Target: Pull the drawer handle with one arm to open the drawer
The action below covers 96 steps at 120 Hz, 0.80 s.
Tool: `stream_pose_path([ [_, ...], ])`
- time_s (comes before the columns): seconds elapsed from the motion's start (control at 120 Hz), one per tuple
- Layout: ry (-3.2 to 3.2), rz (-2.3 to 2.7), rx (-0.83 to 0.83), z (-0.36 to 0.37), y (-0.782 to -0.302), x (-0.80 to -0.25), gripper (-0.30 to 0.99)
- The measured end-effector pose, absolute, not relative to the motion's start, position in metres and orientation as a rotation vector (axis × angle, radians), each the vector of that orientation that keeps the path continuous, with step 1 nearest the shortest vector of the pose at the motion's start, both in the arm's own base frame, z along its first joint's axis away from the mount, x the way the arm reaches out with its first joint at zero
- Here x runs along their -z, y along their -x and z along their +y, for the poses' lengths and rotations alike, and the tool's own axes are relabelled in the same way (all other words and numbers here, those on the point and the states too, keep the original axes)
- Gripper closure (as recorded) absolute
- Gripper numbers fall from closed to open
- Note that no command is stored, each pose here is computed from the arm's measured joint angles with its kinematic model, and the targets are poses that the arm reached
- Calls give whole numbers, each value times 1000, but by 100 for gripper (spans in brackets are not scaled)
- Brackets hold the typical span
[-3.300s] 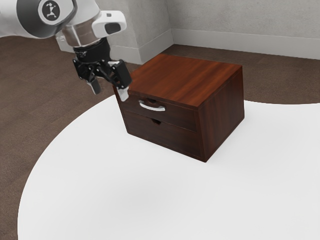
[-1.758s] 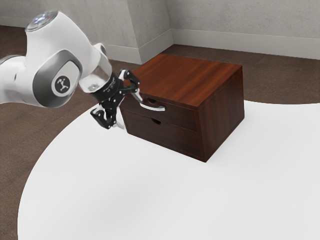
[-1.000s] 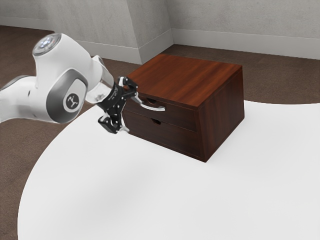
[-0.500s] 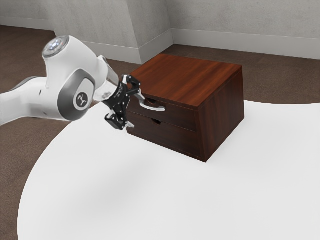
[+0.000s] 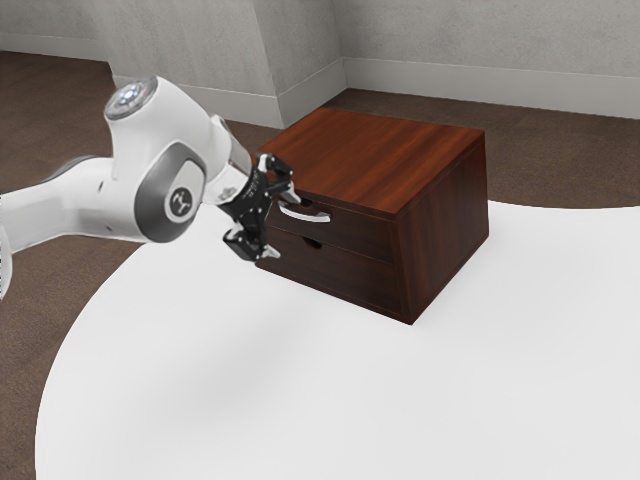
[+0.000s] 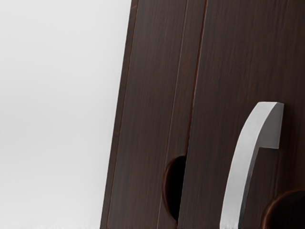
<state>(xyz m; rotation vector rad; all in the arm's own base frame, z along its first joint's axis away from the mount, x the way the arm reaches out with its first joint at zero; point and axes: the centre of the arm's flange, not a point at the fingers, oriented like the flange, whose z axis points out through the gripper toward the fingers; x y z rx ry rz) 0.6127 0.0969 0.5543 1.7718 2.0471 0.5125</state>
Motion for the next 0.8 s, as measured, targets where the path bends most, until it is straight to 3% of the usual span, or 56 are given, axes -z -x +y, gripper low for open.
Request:
stream_pose_path([
  [0.8,-1773,2067,-488,100,-625,-528,0],
])
